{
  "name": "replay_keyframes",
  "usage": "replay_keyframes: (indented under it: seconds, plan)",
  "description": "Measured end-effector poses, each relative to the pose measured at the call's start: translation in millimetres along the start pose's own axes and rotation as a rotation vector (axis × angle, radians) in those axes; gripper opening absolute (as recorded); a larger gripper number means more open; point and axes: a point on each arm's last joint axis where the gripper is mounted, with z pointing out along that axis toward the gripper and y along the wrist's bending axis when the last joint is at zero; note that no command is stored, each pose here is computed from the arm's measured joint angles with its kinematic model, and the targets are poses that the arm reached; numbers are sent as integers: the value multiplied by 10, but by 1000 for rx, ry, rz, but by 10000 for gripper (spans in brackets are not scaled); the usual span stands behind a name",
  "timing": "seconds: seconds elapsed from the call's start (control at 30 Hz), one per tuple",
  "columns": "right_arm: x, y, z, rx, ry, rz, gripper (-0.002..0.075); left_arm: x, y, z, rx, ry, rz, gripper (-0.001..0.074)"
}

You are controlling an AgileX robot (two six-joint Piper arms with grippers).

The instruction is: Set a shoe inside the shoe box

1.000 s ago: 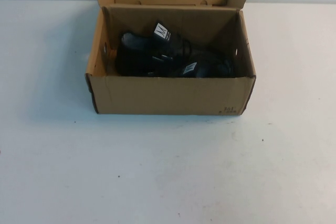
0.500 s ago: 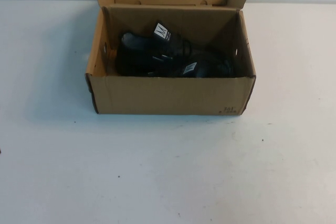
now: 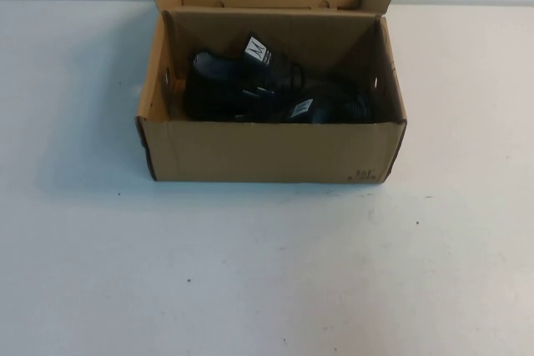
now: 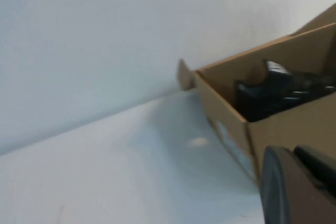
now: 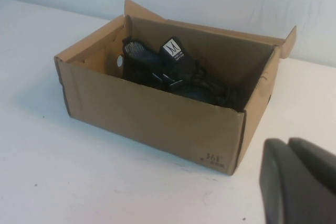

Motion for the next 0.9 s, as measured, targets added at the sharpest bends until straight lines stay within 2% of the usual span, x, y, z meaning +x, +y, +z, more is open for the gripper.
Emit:
replay_keyframes:
  seconds: [0.17,0.43,0.67,0.9]
  plan:
    - [0,0,0,0,0,0,-16,399,-54,77,-123,-98,73,-1]
    - [0,1,0,-1,0,2,-16,940,-247,217,-37,33,-105,-1]
    - [0,1,0,-1,0,2,-16,1126,-299,203,-13,213,-267,-1]
    - [0,1,0,-1,0,0,-16,1188,-298,189,-28,279,-306,-1]
